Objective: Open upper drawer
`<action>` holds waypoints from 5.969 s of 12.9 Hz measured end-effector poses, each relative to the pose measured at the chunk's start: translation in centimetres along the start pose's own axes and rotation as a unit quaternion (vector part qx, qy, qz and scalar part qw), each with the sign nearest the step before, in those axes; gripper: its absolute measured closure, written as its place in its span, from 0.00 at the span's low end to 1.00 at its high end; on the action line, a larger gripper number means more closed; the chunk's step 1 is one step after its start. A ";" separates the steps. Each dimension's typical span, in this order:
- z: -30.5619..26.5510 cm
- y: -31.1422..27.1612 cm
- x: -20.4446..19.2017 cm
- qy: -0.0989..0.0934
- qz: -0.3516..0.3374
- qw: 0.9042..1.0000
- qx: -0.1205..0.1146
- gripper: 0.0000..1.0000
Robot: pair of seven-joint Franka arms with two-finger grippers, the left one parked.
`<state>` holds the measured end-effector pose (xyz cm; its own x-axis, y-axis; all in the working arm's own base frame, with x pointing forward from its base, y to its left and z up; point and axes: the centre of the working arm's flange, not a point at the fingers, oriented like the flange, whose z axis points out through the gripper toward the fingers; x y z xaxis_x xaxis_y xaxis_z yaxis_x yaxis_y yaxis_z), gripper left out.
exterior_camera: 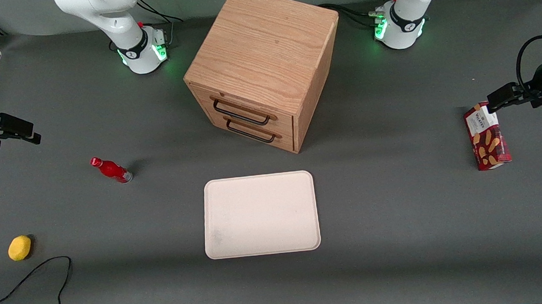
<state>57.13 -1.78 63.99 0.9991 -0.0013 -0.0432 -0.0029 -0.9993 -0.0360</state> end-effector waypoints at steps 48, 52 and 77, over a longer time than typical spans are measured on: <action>17.8 -28.8 3.7 -0.091 -0.400 0.893 0.185 0.00; 19.3 -32.9 1.9 -0.108 -0.426 0.879 0.182 0.00; 26.7 -38.7 -1.5 -0.141 -0.436 0.875 0.155 0.00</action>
<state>54.54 37.81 38.76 0.5764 0.8101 -0.1074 0.7002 -0.5574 -0.4461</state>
